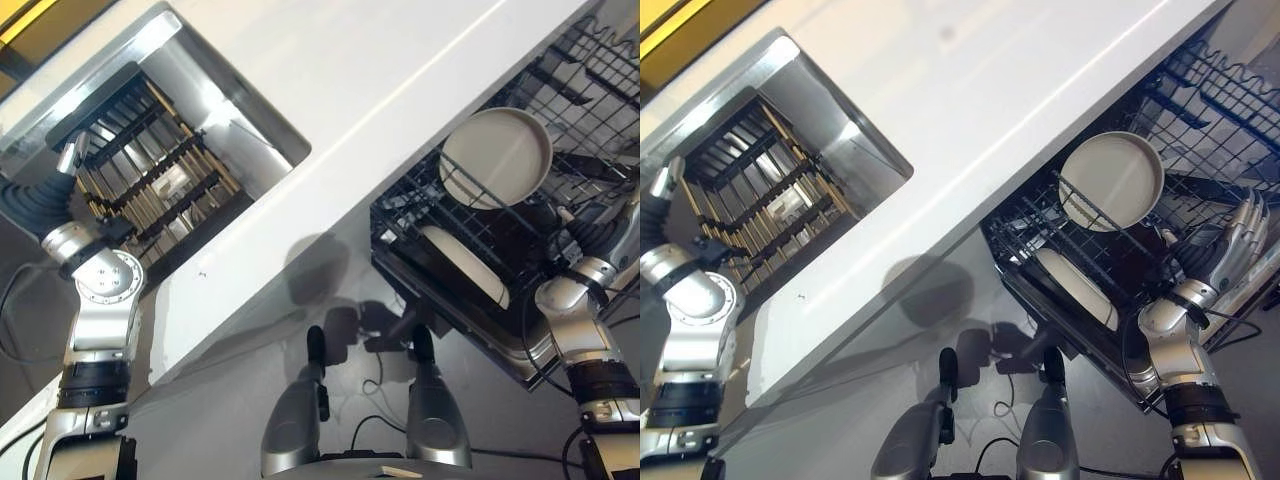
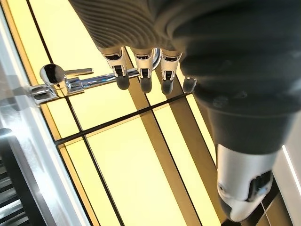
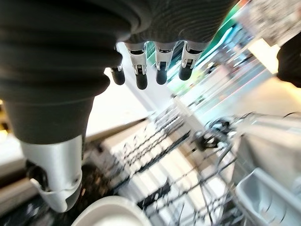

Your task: Pick up plates and place into dishwasher.

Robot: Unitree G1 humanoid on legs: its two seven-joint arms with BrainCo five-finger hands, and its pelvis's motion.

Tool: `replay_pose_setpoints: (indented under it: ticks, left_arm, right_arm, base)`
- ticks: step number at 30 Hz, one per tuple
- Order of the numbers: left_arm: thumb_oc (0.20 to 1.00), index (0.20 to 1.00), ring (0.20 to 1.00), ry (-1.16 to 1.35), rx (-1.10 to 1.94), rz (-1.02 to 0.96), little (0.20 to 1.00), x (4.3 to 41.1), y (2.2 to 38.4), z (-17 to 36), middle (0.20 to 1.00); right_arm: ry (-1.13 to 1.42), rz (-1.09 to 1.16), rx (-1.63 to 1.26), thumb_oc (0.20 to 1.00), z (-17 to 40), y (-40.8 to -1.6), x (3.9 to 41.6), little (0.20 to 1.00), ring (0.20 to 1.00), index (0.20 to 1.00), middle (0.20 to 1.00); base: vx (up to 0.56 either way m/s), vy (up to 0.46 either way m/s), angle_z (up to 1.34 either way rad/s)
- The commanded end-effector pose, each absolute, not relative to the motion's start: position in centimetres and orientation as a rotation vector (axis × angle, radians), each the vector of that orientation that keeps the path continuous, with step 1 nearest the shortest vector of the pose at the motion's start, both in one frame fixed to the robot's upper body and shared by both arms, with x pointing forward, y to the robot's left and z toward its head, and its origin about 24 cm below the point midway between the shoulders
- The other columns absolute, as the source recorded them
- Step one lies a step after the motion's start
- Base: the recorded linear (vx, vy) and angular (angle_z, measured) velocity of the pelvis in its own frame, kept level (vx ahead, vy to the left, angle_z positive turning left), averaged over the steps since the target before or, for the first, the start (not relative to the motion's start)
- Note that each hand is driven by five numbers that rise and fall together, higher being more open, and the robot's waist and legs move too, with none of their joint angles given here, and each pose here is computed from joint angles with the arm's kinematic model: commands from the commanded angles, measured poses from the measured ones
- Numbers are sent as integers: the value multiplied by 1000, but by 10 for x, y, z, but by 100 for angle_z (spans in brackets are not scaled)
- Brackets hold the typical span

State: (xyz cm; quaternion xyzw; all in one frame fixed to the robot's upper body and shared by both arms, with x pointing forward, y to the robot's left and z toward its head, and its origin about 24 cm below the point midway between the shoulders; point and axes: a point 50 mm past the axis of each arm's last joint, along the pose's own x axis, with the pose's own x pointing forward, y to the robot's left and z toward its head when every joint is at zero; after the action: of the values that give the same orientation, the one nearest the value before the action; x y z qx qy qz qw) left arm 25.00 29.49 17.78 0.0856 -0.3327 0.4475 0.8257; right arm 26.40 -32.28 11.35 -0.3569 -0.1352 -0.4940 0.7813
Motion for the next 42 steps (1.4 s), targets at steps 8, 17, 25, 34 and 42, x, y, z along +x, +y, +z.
replay_pose_setpoints:
  ticks: [8, 17, 25, 34, 42]
  left_arm:
    - [1000, 1000, 1000, -573, 200, 942, 1000, 223, 293, 131, 1000]
    - [1000, 1000, 1000, -547, 157, 932, 1000, 232, 283, 129, 1000]
    - [1000, 1000, 1000, -572, 101, 940, 1000, 238, 280, 138, 1000]
    - [1000, 1000, 1000, -553, 80, 935, 1000, 241, 276, 132, 1000]
    - [1000, 1000, 1000, -587, 67, 924, 1000, 251, 269, 140, 1000]
  right_arm:
    - [-207, -950, -589, 1000, 93, -337, 232, 1000, 1000, 1000, 1000]
    - [-208, -906, -575, 1000, 98, -341, 240, 1000, 1000, 1000, 1000]
    - [-293, -914, -586, 1000, 118, -339, 251, 1000, 1000, 1000, 1000]
    - [-436, -697, -441, 1000, 147, -324, 267, 1000, 1000, 1000, 1000]
    - [-391, -753, -294, 1000, 143, -326, 280, 1000, 1000, 1000, 1000]
  base:
    - [235, 208, -24]
    - [13, 163, -14]
    - [-62, 111, -2]
    - [8, 80, 3]
    - [-61, 39, 10]
